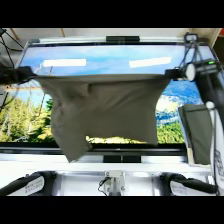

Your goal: Fold the shirts.

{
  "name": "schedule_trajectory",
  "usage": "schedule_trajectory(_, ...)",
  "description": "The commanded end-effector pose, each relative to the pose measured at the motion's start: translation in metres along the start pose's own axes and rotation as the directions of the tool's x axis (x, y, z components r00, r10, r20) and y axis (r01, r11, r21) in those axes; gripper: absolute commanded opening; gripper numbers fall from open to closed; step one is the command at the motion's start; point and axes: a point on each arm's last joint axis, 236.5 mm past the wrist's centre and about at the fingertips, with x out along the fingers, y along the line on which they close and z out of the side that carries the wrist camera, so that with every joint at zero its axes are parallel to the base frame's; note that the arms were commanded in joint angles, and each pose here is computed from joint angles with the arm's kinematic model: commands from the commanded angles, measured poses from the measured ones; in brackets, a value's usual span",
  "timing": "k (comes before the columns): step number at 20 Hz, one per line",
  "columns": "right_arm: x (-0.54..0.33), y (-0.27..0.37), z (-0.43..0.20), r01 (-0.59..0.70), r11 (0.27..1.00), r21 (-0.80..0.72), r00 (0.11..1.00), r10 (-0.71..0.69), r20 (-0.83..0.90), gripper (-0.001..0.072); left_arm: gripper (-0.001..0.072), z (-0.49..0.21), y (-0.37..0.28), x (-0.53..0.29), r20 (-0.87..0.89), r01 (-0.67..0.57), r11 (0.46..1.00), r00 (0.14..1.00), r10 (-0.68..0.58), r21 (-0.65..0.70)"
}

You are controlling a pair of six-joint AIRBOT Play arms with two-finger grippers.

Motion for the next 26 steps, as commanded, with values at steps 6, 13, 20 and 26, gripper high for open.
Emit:
schedule_trajectory(6,0.090,0.002,0.000,-0.085,0.933,0.350,0.995,0.060,0.081,0.0062,0.0047,-0.014,-0.032,0.145,0.038,0.075,0.979,0.997,-0.069,-0.192)
schedule_trajectory(13,0.060,0.038,-0.026,-0.176,0.917,0.357,0.970,0.223,-0.096,0.0529,0.0565,-0.098,-0.030,0.119,-0.409,0.109,0.977,0.896,-0.176,-0.183)
schedule_trajectory(20,-0.030,-0.017,-0.195,-0.113,0.965,0.235,0.638,0.252,-0.728,0.0528,0.0423,-0.218,0.058,0.028,-0.760,-0.014,0.961,0.616,-0.209,-0.276)
schedule_trajectory(26,-0.043,0.025,-0.223,-0.206,0.915,0.348,0.528,0.403,-0.748,0.0528,0.0422,-0.275,0.027,0.060,-0.643,0.045,0.887,0.672,-0.368,-0.460)
